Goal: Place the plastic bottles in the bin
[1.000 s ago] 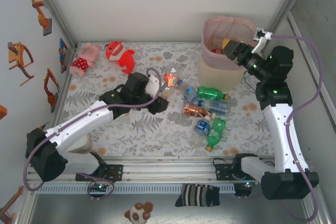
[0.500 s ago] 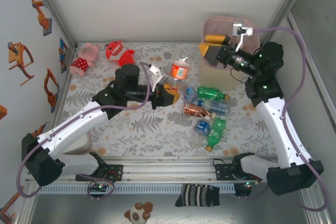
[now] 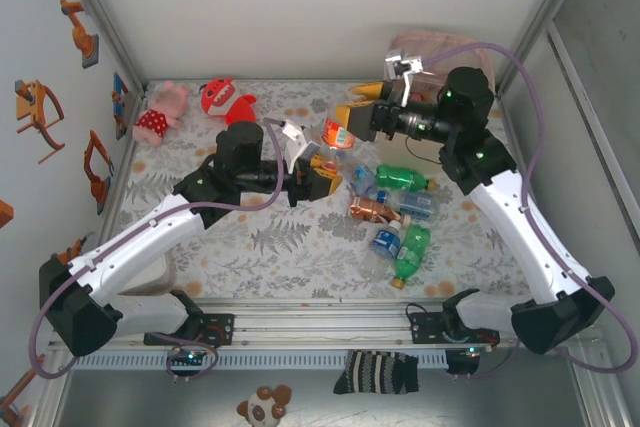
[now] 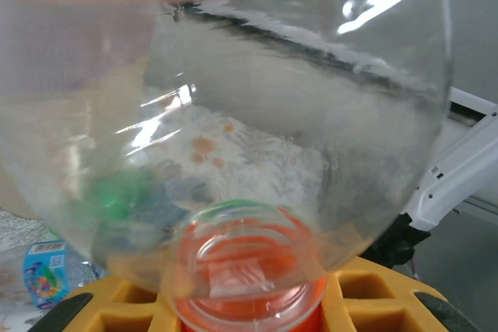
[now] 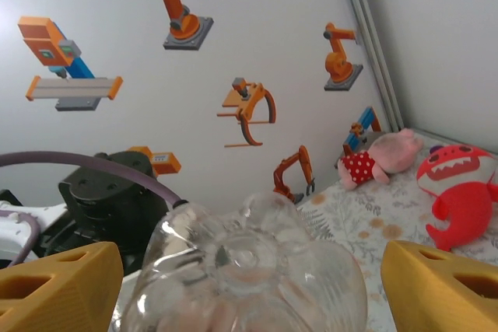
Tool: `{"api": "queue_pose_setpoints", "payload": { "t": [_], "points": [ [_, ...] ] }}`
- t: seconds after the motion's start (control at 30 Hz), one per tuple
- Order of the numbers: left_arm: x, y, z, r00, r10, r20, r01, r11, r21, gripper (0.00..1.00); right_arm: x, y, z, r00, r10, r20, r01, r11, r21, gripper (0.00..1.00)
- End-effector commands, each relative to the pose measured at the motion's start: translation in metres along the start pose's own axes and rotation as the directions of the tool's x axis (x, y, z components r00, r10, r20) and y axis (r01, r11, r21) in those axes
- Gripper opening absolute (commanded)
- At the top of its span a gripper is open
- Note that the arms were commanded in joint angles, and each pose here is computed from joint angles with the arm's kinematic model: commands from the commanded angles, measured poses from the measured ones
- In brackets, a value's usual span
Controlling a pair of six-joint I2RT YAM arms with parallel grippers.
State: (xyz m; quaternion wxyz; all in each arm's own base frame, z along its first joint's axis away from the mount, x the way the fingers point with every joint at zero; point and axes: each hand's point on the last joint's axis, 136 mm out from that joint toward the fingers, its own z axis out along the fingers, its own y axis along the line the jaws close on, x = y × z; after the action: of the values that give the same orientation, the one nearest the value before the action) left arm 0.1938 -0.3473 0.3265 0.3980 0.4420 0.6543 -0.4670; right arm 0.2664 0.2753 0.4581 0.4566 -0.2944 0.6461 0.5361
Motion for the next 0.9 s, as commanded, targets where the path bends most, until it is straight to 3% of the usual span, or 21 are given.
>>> {"api": "queue_pose_setpoints", "payload": {
  "t": [0.0, 0.43, 0.67, 0.87],
  "points": [
    [-0.022, -0.004, -0.01, 0.996, 0.076, 0.051, -0.074, 0.997, -0.026, 0.26, -0.003, 0.004, 0.002, 0.999, -0.043, -0.004, 0.043, 0.999, 0.009, 0.83],
    [-0.027, 0.004, -0.009, 0.996, 0.081, 0.047, -0.077, 0.995, -0.064, 0.33, -0.009, 0.003, 0.007, 1.0, -0.026, 0.004, 0.026, 1.0, 0.004, 0.62],
    [-0.023, 0.01, -0.014, 0.995, 0.086, 0.05, -0.08, 0.99, -0.117, 0.58, -0.018, -0.005, 0.005, 0.998, -0.044, 0.038, 0.042, 0.997, 0.063, 0.59],
    [-0.02, 0.012, -0.024, 0.994, 0.104, 0.042, -0.096, 0.983, -0.157, 0.63, -0.037, -0.022, -0.006, 0.991, -0.122, 0.054, 0.108, 0.972, 0.21, 0.58]
  ]
}}
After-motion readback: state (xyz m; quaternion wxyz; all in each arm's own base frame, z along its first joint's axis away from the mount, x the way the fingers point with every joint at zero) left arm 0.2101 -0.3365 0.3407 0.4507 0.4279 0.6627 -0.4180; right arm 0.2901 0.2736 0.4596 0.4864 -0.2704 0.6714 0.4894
